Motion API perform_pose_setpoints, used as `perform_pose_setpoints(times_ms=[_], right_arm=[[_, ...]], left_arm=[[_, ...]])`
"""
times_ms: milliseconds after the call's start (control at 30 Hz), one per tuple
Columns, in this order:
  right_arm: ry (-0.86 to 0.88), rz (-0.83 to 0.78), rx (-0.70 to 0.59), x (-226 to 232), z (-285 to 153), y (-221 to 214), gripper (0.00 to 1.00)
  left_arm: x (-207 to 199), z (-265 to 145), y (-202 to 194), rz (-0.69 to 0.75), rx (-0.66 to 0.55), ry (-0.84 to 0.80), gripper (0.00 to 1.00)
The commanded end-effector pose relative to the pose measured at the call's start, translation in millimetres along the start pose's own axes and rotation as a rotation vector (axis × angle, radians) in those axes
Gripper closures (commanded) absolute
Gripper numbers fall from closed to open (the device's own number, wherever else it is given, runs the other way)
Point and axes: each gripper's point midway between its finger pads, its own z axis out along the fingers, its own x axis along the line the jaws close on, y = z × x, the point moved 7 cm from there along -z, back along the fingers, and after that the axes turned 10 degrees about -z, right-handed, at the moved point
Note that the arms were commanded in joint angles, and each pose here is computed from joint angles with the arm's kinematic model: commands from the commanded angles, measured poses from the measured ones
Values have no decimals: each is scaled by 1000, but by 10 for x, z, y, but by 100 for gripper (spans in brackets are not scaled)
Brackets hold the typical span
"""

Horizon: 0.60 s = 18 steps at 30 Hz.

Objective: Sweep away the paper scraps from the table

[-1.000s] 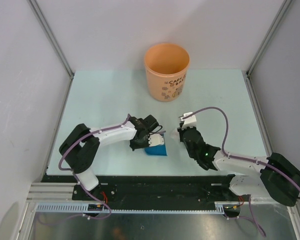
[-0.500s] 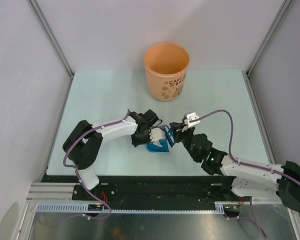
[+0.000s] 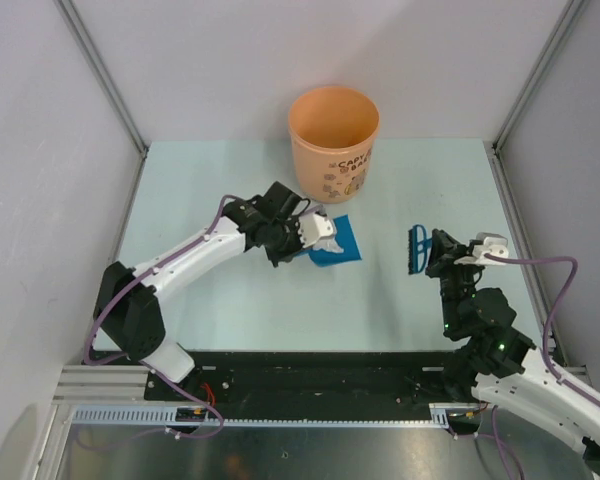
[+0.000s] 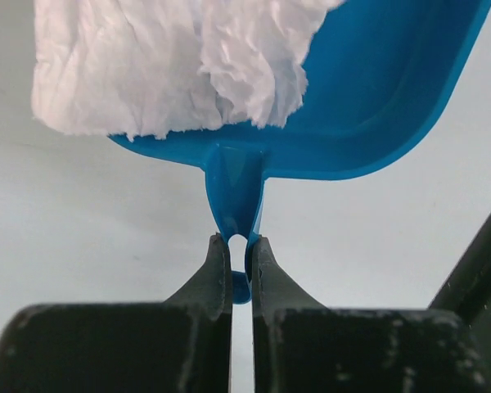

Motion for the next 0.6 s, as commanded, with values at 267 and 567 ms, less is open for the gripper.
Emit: perform_pose_setpoints(times_ms=[267,567], right_arm=[[-140,-69,84,-483,-121,-111,100],[-113,-93,103,-452,-98,-151,100]], left_arm=[[704,-1264,1231,-17,-359,450,100],[1660,-1526,1788,-89,-272,1027,100]])
